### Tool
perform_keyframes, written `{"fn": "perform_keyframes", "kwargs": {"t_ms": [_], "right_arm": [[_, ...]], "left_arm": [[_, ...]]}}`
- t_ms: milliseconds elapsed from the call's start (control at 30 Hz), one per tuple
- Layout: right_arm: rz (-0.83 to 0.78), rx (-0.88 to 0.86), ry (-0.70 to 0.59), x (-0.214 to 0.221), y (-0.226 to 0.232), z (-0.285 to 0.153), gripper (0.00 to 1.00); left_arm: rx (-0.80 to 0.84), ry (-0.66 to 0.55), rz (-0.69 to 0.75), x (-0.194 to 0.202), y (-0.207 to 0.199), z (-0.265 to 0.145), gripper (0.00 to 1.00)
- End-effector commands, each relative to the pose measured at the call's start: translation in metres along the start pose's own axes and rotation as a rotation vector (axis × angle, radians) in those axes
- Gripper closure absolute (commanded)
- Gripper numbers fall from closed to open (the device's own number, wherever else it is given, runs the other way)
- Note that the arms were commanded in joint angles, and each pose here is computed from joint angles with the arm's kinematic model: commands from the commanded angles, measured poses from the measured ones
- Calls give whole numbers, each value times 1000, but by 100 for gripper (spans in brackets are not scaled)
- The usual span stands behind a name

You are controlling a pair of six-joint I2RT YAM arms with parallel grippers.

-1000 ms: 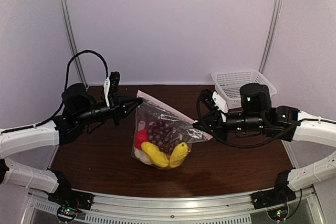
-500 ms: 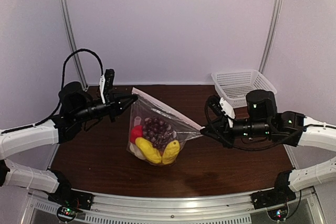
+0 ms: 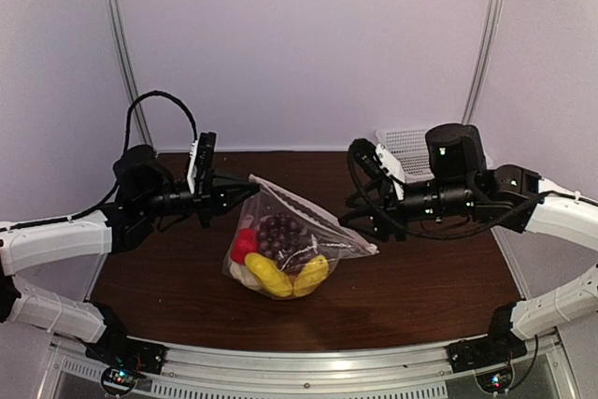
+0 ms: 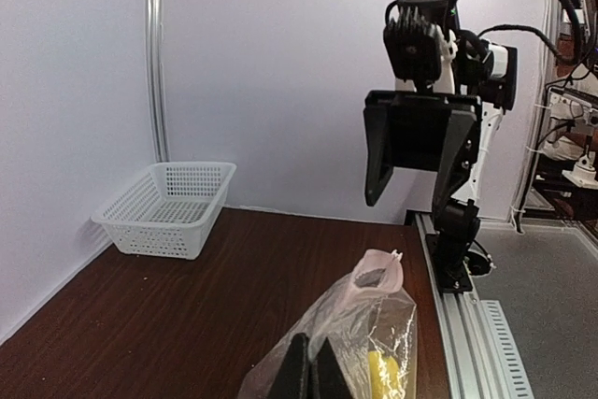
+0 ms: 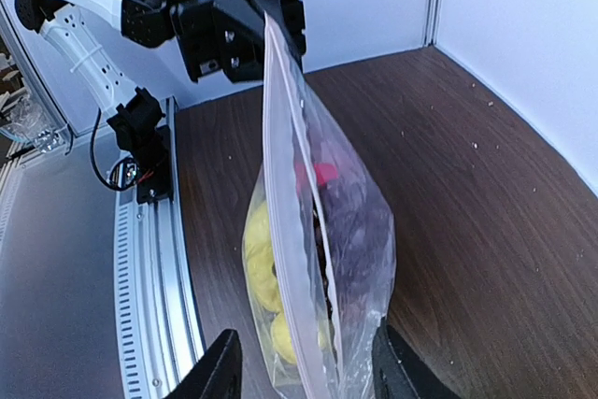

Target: Open the zip-top bag and remove the fake food

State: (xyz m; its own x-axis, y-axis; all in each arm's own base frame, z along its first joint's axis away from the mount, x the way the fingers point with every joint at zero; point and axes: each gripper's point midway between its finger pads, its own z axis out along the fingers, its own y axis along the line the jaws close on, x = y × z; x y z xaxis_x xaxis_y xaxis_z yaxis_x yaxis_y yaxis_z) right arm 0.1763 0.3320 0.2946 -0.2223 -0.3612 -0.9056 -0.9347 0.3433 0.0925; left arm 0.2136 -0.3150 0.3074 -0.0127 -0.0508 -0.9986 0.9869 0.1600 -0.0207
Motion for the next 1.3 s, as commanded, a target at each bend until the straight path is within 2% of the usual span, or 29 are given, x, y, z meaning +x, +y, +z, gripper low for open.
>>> {"fn": "perform_keyframes", "kwargs": {"t_ms": [0, 400, 600, 733, 767, 967, 1067, 1167, 1267], "right_arm": [[-35, -20, -19, -23, 3, 3, 53], [-50, -20, 65, -14, -1, 36, 67], [-51, 10, 110, -3, -8, 47, 80], [-47, 55, 101, -6, -16, 49, 99], [-47, 73, 92, -9, -19, 49, 100], [-31, 175, 8, -35, -39, 47, 100], [3, 216, -39, -51, -58, 49, 100], [29, 168, -70, -69, -62, 58, 100], [66, 69, -75, -75, -50, 72, 100]], "left_arm": [[69, -47, 96, -24, -16, 3, 100], [75, -46, 100, -27, -19, 2, 100], [53, -50, 94, -29, -15, 3, 100], [7, -50, 87, -28, -7, 4, 100], [-15, -50, 81, -28, -3, 4, 100], [-173, -43, 68, -25, 27, 3, 100], [-298, -49, 45, -27, 55, -4, 100], [-385, -65, -21, -29, 86, -13, 100], [-405, -53, -80, -25, 106, -13, 100]]}}
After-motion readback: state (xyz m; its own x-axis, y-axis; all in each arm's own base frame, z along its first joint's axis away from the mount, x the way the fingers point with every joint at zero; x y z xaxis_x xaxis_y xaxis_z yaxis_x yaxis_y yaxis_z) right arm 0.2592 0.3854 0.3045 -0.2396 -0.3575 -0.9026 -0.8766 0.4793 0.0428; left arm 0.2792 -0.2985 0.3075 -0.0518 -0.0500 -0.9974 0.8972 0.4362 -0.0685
